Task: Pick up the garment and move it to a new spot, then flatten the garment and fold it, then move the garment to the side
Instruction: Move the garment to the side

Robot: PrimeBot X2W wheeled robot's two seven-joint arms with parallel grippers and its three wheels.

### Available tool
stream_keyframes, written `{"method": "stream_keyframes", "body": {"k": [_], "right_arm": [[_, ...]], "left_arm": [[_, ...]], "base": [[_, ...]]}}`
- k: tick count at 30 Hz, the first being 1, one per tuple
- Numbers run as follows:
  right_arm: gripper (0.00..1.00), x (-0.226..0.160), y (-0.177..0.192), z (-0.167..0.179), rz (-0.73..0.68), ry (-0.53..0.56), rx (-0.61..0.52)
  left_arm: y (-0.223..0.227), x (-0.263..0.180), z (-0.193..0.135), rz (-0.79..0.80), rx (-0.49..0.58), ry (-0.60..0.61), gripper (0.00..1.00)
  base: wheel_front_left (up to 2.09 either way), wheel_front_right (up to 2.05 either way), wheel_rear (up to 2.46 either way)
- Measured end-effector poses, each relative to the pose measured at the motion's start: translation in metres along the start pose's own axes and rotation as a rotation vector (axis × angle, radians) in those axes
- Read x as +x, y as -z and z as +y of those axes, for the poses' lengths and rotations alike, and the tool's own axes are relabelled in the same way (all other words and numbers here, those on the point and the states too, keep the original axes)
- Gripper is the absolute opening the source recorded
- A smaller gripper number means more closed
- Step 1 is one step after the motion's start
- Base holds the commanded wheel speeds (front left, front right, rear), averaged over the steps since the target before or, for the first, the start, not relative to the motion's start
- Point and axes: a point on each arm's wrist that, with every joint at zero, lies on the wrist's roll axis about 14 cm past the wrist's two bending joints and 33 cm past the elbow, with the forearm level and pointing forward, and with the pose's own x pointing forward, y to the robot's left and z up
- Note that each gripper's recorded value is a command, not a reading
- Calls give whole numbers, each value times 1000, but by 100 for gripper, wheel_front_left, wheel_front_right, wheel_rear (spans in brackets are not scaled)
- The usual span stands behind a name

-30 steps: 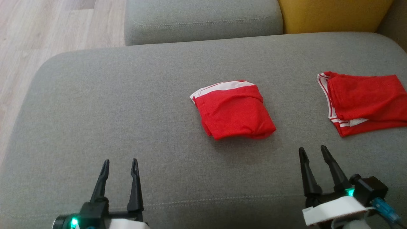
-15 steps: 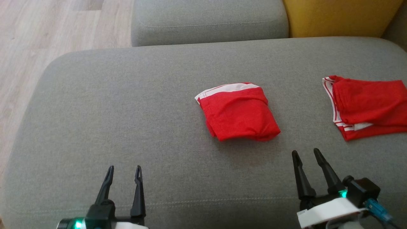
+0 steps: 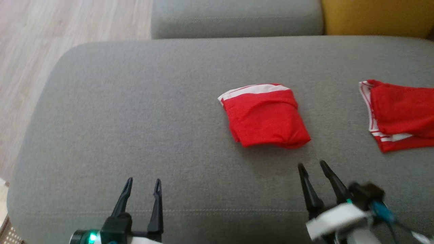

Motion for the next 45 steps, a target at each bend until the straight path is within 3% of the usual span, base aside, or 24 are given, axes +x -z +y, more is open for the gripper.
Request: {"method": "stream_keyframes", "body": {"k": [4,11,19,24,26,27,35,45], "right_arm": [[100,36,7,-11,82,-25,-48],[100,106,-25,-62,153,41,-63],[100,132,8,-104,425,76,-134],[100,138,34,-102,565,48,-106],[38,137,42,-100,606,37,-88],[0,138,43,-97,620,26,-81],[0,127,31,-117,584,-9,-188],[0,87,-20,-215,524,161,-340]], "left_arm": [[3,7,-3,13,-5,10,100],[6,28,-16,24,-20,49,100],[10,47,-22,35,-8,60,100],[11,54,-23,36,10,50,100],[11,57,-21,37,14,41,100],[11,58,-20,37,16,38,100],[5,70,-33,9,5,78,100],[-7,94,-64,-49,-21,175,100]], "base": [[0,0,0],[0,0,0],[0,0,0],[0,0,0],[0,0,0],[0,0,0],[0,0,0],[0,0,0]]}}
